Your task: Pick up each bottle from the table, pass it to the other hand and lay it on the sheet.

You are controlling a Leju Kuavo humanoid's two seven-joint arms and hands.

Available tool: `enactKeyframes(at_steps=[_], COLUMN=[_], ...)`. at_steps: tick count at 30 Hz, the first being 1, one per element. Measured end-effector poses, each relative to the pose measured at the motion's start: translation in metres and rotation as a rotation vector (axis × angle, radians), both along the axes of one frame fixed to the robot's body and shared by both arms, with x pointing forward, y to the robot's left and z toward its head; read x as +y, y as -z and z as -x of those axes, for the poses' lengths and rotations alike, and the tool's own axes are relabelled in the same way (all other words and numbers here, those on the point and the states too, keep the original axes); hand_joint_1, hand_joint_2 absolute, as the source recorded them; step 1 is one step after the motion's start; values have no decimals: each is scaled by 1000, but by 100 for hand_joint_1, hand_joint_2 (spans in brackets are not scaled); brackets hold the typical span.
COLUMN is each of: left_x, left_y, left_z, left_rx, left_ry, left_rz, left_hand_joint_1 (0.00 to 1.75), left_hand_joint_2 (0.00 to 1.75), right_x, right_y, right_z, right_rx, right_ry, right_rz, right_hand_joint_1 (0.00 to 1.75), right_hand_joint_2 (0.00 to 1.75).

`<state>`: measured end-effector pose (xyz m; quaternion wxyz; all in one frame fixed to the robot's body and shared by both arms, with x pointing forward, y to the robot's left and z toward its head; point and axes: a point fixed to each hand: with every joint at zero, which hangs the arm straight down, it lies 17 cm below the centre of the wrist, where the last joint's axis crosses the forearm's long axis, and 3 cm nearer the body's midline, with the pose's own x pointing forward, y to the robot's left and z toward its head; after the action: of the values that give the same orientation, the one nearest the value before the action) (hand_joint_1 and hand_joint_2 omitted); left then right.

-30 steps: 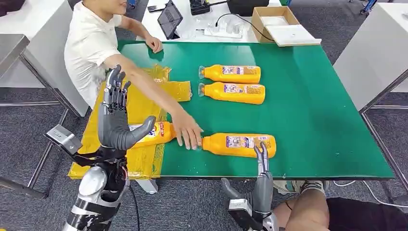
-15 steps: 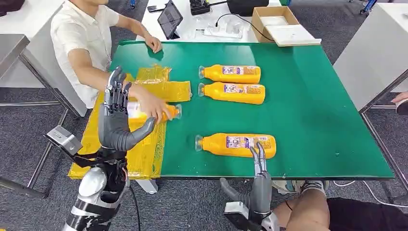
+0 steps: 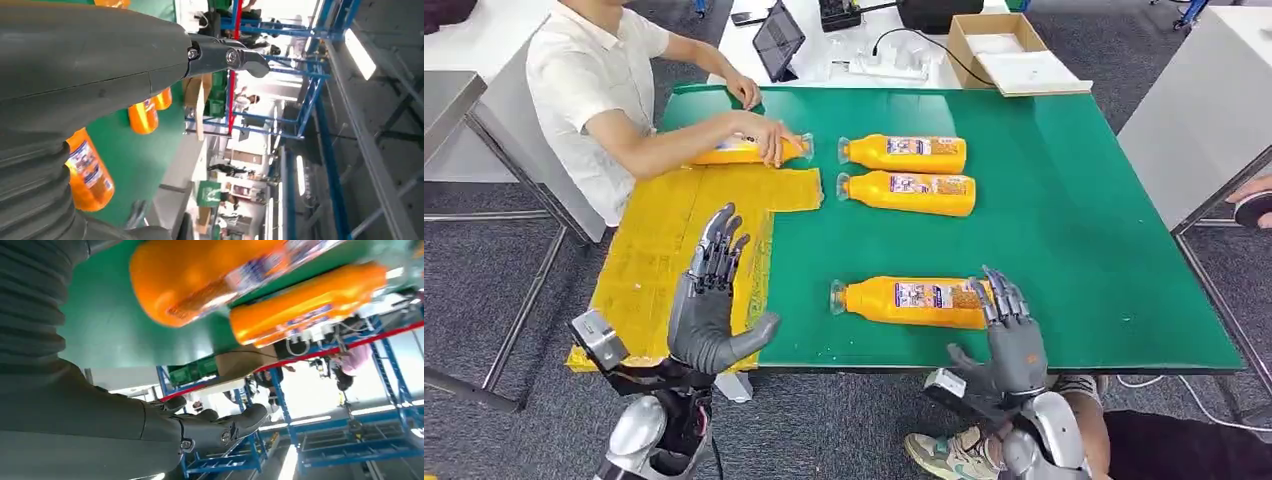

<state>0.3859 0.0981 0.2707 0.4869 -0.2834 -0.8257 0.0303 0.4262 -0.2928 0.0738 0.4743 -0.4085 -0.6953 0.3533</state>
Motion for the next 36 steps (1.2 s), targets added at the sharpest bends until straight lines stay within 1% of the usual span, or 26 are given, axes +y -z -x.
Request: enactKeyframes(at_steps=[2,4,6,11,18,21,26,30,34,36], left_x=[-1,-6,-12,-17,-20,-21,-24,-33,-40,-43], left_y=[1,3,7,15,21,23,25,20,16,15], left_z=[1,3,6,9,8,7,5,2,3,3], left_rx=[2,7,9,13,25,29,30,11,-2,-7], left_ry=[3,23,56,79,89,90,98,123,148,160], left_rz=[-2,-9,-25,-37,-48,-51,-61,-79,-85,-86], left_hand_joint_1=[0,0,0,0,0,0,0,0,0,0], left_hand_joint_2=[175,175,175,175,175,175,175,175,175,175], right_x=[-6,-13,-22,-51,-73,-77,-68,-50,-36,-25], right_y=[0,8,20,25,34,43,61,65,68,68], right_z=[-5,-11,-24,-54,-72,-76,-79,-86,-90,-89], right_rx=[2,44,112,165,229,281,364,393,415,417], right_ry=[6,16,27,58,106,108,78,44,15,-26], right_rz=[14,44,80,135,168,146,113,126,95,76], right_hand_joint_1=[0,0,0,0,0,0,0,0,0,0], right_hand_joint_2=[175,175,175,175,175,175,175,175,175,175])
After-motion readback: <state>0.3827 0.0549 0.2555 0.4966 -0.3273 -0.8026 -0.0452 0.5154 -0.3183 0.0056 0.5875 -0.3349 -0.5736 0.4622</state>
